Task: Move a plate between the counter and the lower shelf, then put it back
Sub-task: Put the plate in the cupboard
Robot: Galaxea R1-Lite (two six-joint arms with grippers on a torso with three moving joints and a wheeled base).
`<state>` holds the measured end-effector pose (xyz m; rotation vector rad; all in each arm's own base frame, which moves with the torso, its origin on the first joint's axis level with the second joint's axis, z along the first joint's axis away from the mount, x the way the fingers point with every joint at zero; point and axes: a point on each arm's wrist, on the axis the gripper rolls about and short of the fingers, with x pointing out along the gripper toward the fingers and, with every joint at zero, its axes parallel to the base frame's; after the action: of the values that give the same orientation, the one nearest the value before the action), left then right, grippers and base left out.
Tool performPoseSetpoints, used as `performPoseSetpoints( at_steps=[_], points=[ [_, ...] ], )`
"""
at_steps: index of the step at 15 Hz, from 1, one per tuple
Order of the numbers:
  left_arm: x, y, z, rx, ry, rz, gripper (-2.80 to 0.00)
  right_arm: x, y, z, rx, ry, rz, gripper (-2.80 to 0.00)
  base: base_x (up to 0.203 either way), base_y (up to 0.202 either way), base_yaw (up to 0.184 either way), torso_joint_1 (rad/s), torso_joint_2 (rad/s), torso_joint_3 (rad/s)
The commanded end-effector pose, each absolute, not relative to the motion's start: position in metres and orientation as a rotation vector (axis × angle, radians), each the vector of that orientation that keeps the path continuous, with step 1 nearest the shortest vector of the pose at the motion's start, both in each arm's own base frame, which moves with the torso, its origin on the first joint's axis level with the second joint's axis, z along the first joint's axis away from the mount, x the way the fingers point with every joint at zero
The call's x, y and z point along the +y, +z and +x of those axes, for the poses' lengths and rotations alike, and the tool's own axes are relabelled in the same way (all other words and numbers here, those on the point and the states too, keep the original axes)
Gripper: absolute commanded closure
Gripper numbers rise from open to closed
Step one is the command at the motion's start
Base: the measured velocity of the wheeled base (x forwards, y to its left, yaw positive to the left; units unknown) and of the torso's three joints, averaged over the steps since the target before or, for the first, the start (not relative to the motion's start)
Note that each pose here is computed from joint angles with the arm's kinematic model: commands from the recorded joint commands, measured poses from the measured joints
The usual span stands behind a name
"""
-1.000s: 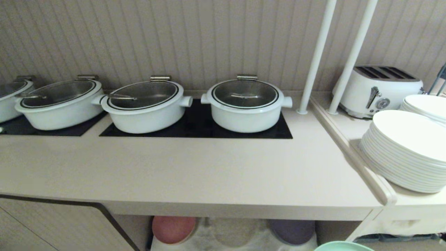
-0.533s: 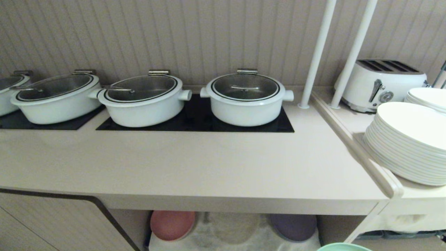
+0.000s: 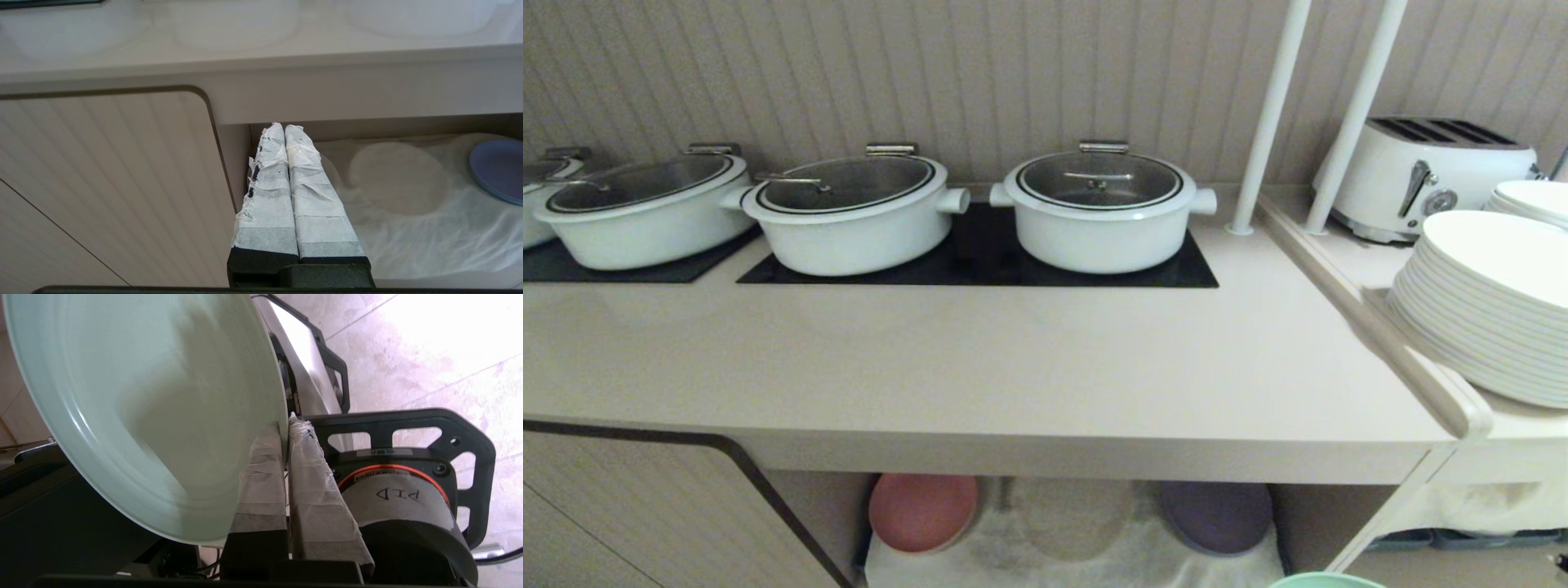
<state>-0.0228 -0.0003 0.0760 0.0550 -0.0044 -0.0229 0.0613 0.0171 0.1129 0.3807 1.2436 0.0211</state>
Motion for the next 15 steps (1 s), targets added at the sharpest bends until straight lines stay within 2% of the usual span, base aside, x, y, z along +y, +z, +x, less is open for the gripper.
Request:
performPoseSetpoints(
  at_steps=[1, 15],
  points=[
    [-0.0003, 0.0759, -0.0228, -0.005, -0.023, 0.055, 0.00, 0.0170, 0.1125, 0.0609, 1.249, 0.018, 0.383, 0.00, 0.000, 0.000, 0.000, -0.217, 0.46, 0.254],
    [-0.0003, 0.0758, -0.0228, -0.004, -0.023, 0.055, 0.00, 0.0168, 0.1097, 0.0586, 1.263, 0.025, 0.388, 0.00, 0.000, 0.000, 0.000, -0.233, 0.53, 0.289]
  ],
)
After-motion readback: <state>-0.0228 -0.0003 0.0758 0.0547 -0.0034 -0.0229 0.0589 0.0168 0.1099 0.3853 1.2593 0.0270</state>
